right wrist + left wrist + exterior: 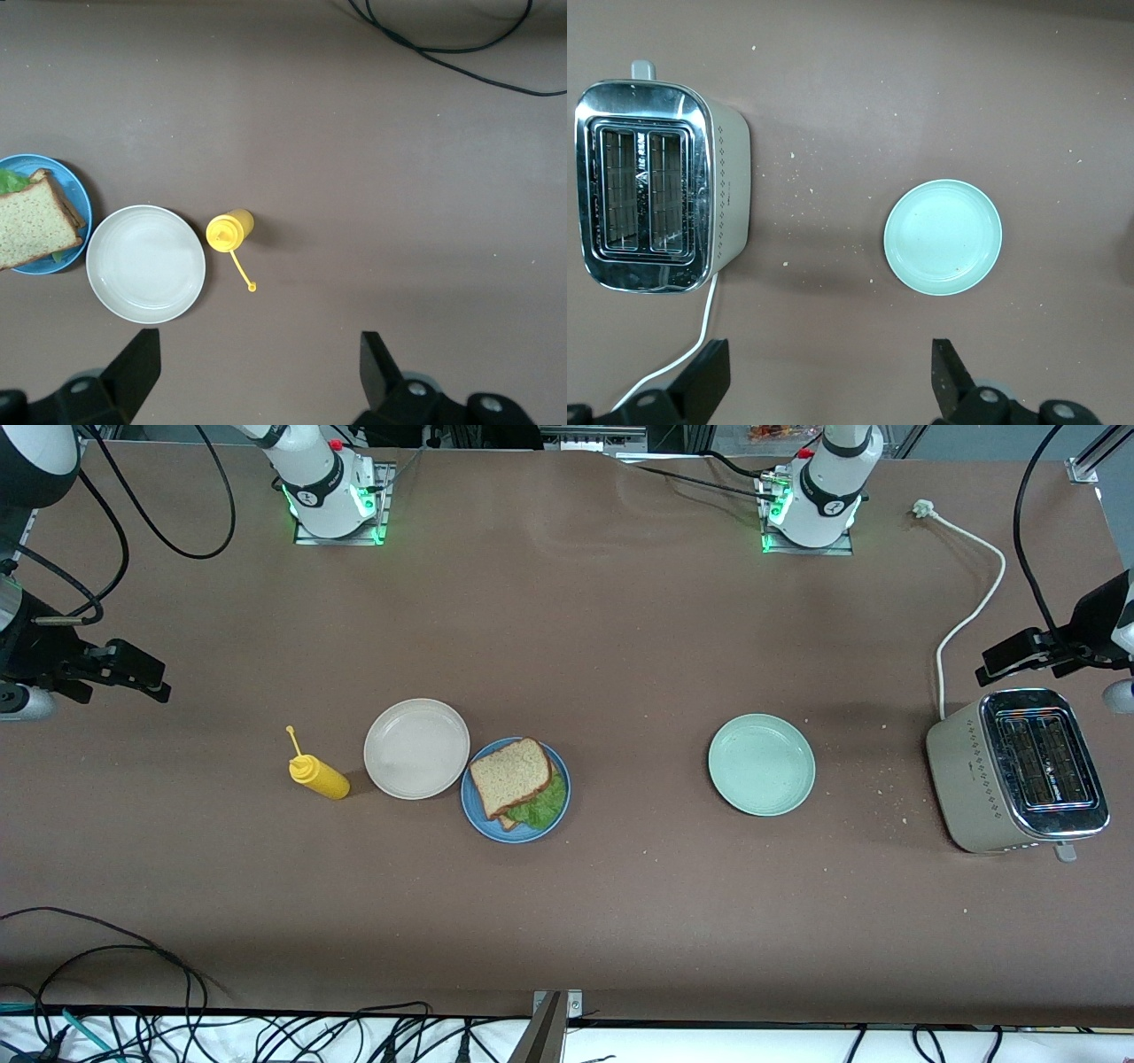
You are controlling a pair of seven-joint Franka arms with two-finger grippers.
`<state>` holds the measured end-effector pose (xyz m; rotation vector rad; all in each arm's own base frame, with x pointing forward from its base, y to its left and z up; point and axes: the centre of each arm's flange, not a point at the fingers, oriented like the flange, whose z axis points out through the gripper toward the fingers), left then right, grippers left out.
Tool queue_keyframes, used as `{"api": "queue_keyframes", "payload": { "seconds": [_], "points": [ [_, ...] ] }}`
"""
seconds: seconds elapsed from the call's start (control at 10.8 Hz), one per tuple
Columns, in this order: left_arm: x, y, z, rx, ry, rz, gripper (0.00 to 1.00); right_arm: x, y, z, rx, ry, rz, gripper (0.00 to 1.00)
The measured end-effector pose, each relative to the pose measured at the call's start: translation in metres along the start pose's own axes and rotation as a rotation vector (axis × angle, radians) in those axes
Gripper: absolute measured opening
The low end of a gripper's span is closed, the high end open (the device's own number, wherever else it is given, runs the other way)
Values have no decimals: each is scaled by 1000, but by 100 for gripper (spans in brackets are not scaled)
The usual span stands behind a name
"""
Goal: Make sandwich in blue plate with both arms
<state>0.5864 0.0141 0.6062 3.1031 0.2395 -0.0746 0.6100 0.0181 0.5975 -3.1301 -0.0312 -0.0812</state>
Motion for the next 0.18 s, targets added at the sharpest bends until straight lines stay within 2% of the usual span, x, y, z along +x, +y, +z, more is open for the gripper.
{"api": "queue_keyframes", "payload": {
  "seconds": [0.18],
  "points": [
    [1, 0, 2, 0, -5, 11, 100, 0, 4, 0, -1, -4, 7, 100]
  ]
}}
